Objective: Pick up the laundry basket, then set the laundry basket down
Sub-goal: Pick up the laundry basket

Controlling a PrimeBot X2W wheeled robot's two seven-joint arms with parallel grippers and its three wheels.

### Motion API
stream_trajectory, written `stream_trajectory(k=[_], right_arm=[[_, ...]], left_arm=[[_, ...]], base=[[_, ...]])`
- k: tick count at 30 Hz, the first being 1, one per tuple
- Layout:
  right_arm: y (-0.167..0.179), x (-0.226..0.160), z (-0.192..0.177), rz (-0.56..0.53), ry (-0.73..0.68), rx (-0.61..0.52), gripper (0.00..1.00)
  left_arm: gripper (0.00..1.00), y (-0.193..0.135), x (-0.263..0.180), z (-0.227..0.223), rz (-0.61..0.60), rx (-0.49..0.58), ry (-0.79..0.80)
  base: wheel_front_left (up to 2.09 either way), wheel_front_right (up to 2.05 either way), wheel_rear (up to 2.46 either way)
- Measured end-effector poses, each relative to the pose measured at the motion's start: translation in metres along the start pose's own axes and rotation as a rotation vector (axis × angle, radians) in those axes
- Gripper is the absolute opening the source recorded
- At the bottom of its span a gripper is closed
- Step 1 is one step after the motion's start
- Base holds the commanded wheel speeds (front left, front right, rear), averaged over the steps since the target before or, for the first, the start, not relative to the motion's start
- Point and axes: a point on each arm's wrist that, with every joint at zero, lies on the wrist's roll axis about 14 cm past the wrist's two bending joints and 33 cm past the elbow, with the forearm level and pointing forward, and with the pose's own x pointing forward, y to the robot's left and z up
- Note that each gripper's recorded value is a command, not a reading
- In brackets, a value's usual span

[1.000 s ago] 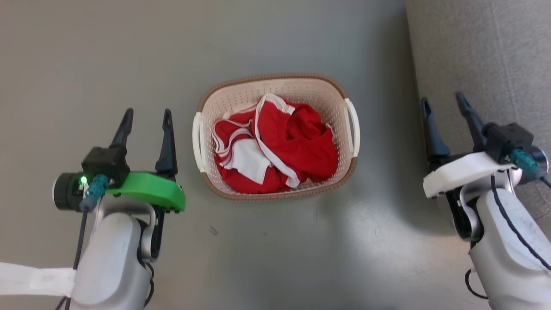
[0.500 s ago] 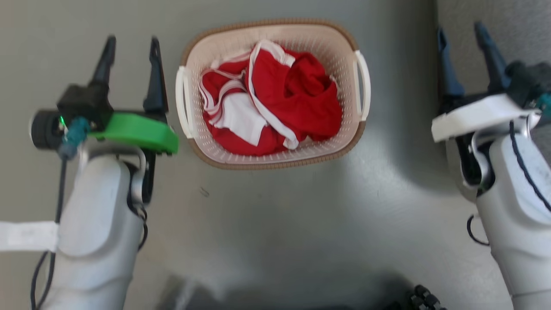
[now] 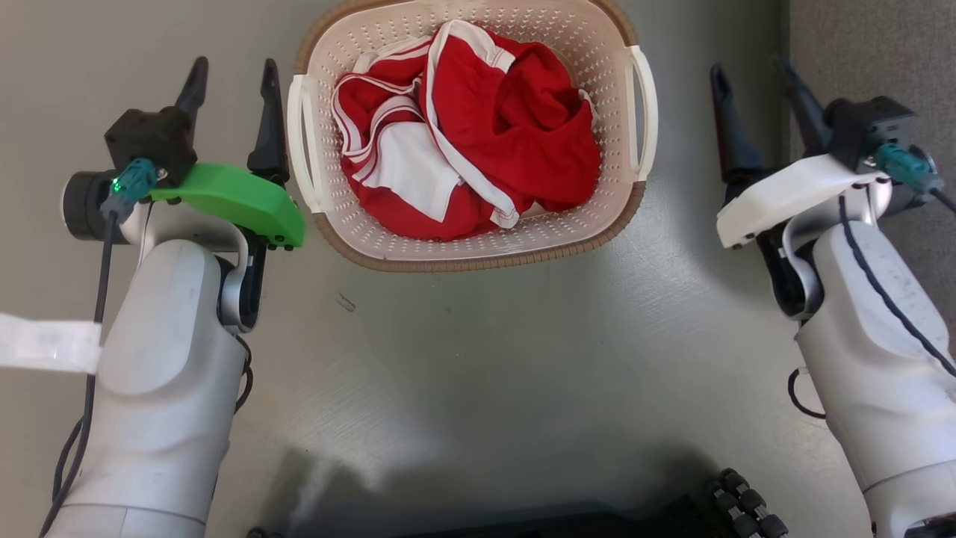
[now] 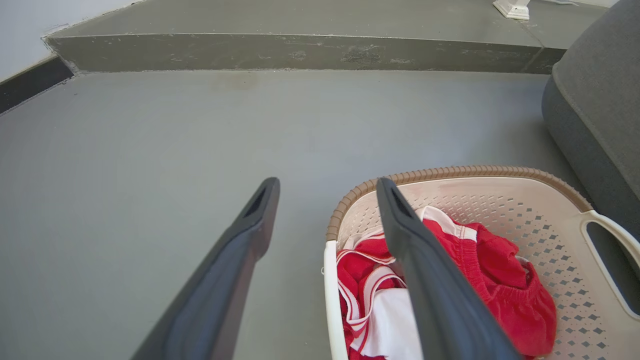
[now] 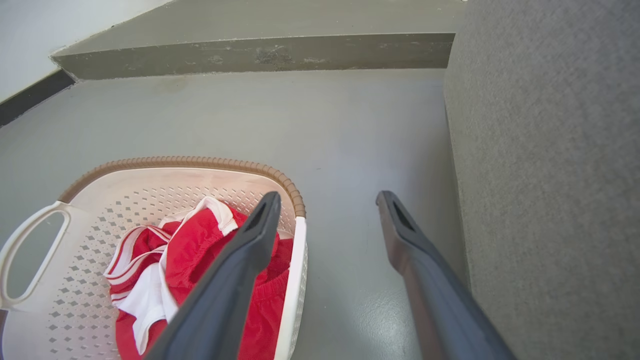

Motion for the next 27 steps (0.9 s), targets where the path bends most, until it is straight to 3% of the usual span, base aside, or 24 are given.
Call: stream_trajectory(k=[15, 27], right_arm=[[0.022, 0.007, -0.053, 0.07, 0.194, 0.017, 1.0], [0.019, 0.023, -0.084, 0.081, 0.297, 0.028, 1.0]], left_arm=[[1.0, 0.003, 0.003, -0.068, -0.013, -0.074, 0.268], [1.0, 0.007, 0.015, -0.109, -0.018, -0.108, 0.41]], base=[[0.0, 0.0, 0.0], [0.0, 0.0, 0.0]])
